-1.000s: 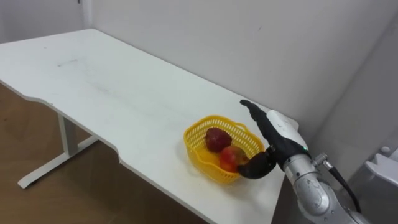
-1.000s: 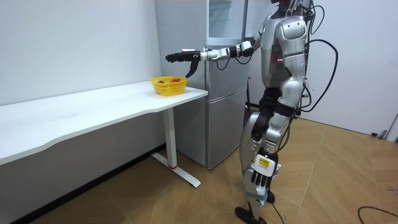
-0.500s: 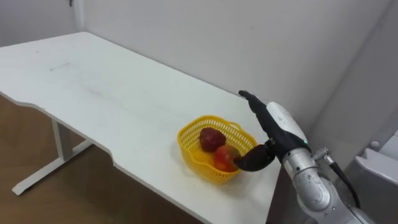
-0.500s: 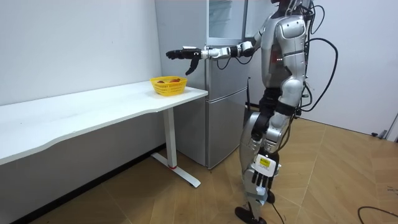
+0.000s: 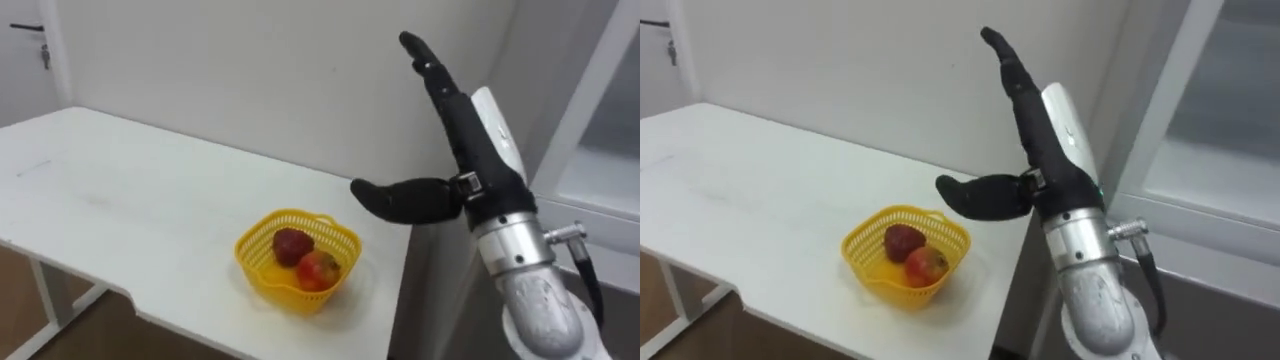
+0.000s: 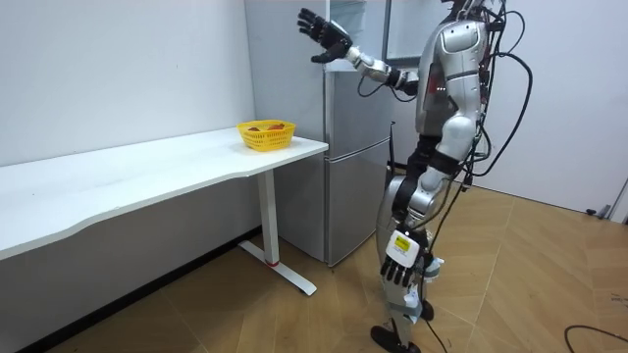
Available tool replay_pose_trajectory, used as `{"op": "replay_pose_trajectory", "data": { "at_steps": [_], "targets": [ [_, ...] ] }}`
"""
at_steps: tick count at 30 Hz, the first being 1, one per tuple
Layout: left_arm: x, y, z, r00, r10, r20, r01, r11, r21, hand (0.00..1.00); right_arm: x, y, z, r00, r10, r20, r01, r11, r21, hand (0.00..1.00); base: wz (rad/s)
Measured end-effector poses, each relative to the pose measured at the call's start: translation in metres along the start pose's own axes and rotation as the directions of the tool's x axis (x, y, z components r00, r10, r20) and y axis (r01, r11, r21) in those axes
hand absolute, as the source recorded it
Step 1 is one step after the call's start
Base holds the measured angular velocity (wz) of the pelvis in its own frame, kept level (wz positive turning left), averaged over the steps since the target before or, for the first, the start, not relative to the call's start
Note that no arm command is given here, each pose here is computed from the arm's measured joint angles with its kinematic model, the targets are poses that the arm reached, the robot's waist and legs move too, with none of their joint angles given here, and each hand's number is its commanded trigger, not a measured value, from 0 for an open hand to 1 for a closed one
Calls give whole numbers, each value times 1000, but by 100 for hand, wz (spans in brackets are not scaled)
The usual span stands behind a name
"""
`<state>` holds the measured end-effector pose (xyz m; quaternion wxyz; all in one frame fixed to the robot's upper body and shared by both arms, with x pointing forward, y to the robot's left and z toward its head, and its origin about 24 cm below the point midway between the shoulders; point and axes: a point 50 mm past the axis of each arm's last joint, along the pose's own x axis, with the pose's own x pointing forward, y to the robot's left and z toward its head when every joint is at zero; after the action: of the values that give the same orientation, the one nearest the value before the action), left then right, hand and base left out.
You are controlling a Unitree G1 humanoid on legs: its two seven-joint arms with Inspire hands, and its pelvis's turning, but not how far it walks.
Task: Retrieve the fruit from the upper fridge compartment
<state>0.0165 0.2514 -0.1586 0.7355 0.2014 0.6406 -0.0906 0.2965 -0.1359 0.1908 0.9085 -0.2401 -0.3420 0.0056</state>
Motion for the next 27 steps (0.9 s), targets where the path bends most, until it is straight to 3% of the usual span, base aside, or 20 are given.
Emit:
{"op": "replay_pose_trajectory", "data": {
  "at_steps": [11, 14, 20, 27],
  "targets": [
    [0, -11, -10, 1000, 25, 5, -25, 999, -30, 0, -52, -27, 16, 987, -153, 51, 152, 988, 35, 0, -21],
    [0, -16, -16, 1000, 22, -11, -23, 999, -41, 0, -72, -29, 8, 976, -215, -23, 216, 976, 40, 0, -16],
    [1, -28, -23, 999, 3, -40, -5, 999, -44, 0, -86, -36, -2, 954, -288, -78, 290, 957, 15, 0, -11],
    [2, -29, -13, 1000, 5, -14, -6, 999, -43, 0, -107, -45, -22, 911, -366, -189, 367, 930, -29, 0, -3]
  ]
}}
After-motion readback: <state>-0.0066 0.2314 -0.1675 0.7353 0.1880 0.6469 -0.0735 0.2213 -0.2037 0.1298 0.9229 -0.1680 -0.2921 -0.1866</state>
